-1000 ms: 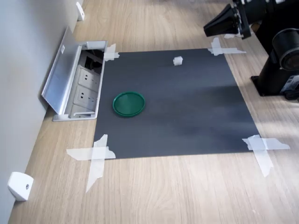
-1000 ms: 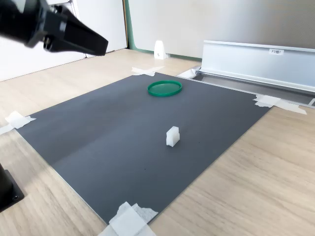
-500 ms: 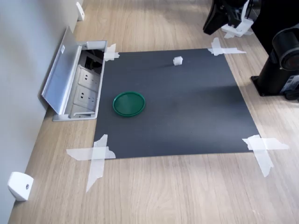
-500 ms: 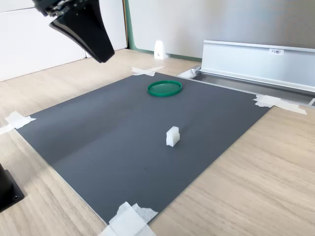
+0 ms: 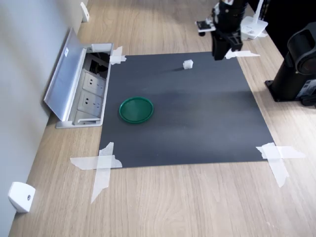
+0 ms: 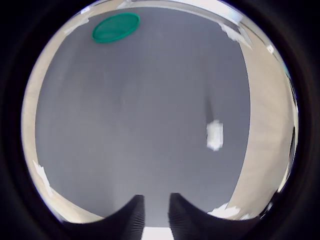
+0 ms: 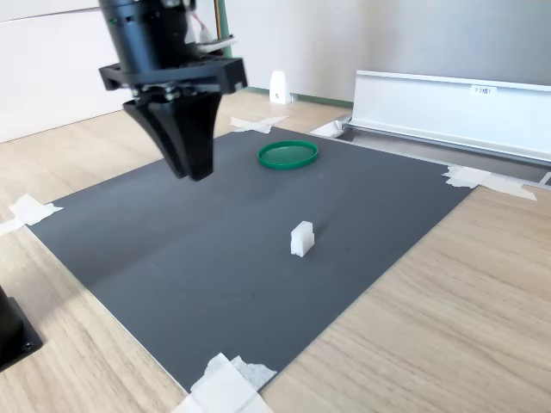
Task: Grasp a white terminal and put it on the green lid.
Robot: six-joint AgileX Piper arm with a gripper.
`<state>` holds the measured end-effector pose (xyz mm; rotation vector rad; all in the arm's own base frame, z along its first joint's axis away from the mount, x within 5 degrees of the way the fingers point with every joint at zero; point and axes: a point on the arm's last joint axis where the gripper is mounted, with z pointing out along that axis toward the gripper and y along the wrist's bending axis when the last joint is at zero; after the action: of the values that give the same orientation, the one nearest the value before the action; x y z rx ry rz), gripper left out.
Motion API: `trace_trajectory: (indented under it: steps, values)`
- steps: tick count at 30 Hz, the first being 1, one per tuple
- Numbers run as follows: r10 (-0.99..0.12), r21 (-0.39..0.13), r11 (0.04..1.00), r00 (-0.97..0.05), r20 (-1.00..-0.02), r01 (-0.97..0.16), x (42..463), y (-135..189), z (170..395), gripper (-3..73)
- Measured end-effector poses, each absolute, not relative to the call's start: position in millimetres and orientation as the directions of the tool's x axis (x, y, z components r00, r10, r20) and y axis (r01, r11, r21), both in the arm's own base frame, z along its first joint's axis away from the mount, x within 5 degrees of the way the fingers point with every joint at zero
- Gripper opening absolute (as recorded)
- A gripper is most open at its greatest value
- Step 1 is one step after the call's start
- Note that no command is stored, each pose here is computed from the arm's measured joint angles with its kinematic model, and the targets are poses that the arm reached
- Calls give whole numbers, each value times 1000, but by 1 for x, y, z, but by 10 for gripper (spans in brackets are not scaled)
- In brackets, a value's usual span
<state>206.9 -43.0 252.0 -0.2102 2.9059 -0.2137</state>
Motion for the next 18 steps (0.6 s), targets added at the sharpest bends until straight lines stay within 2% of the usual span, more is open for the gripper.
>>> trace_trajectory:
  steps: [4,7,11,18]
  values:
    - [-214,-167,969,-958,-191,-183,218,-45,252,478]
    - [-231,-162,965,-958,-168,-204,222,-45,247,581]
    - [-275,-166,954,-947,-163,-249,227,-49,242,613]
    - [-312,-166,943,-939,-143,-288,225,-82,234,604]
